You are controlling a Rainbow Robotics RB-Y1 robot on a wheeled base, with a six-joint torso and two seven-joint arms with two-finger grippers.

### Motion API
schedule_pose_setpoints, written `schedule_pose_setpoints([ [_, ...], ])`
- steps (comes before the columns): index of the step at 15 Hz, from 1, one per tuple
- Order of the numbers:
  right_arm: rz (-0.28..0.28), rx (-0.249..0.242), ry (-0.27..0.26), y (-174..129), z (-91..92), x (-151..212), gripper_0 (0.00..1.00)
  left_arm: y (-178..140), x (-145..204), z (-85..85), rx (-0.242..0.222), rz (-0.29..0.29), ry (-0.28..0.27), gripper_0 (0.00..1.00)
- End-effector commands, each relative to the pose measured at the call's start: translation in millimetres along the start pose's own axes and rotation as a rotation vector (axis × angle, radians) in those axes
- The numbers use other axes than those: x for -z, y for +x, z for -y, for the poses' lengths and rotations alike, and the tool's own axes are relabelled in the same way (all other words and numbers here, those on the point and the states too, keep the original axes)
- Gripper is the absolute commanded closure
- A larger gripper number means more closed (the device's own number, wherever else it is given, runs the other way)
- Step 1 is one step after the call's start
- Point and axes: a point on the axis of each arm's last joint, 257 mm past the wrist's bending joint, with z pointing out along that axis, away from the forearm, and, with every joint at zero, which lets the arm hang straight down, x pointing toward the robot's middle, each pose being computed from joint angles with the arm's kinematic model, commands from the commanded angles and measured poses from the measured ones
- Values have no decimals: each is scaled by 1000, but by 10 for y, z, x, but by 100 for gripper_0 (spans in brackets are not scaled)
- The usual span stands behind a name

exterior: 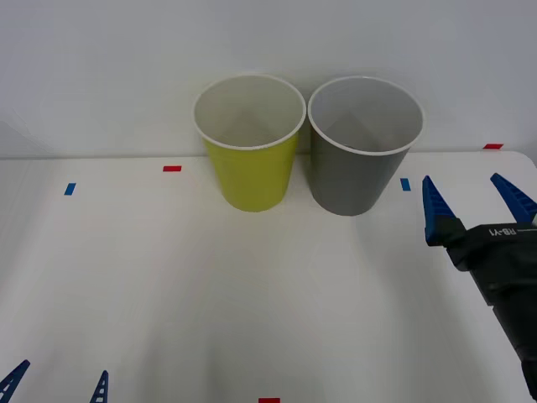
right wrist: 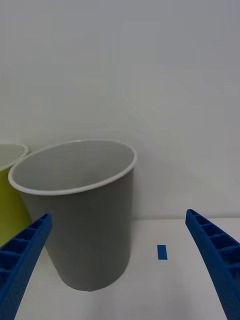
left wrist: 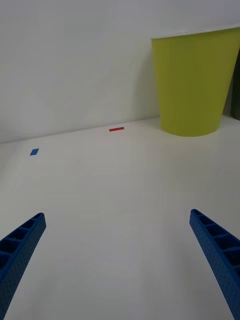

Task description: Put cans in the gray bin and PET bottles in the light green bin.

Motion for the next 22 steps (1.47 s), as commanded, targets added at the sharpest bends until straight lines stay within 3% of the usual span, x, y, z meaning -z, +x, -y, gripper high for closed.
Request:
schedule_pose_setpoints([
  [1, -77, 58, 18, 756, 37, 327, 8, 0, 0, 0, 0, 0, 0, 0],
  [4, -106, 35, 46, 875, 35, 438, 8, 0, 0, 0, 0, 0, 0, 0],
  [6, -113, 94, 48, 902, 22, 469, 8, 0, 0, 0, 0, 0, 0, 0],
  [8, -102, 124, 60, 898, 3, 545, 8, 0, 0, 0, 0, 0, 0, 0],
  [12, -50, 64, 23, 1108, -78, 759, 8, 0, 0, 0, 0, 0, 0, 0],
  [14, -32, 73, 10, 1208, -60, 930, 8, 0, 0, 0, 0, 0, 0, 0],
  [17, -47, 147, 21, 1267, -14, 1213, 8, 0, 0, 0, 0, 0, 0, 0],
  [20, -92, 189, 37, 1358, -58, 1591, 8, 0, 0, 0, 0, 0, 0, 0],
  [22, -114, 182, 39, 1388, -139, 1820, 8, 0, 0, 0, 0, 0, 0, 0],
])
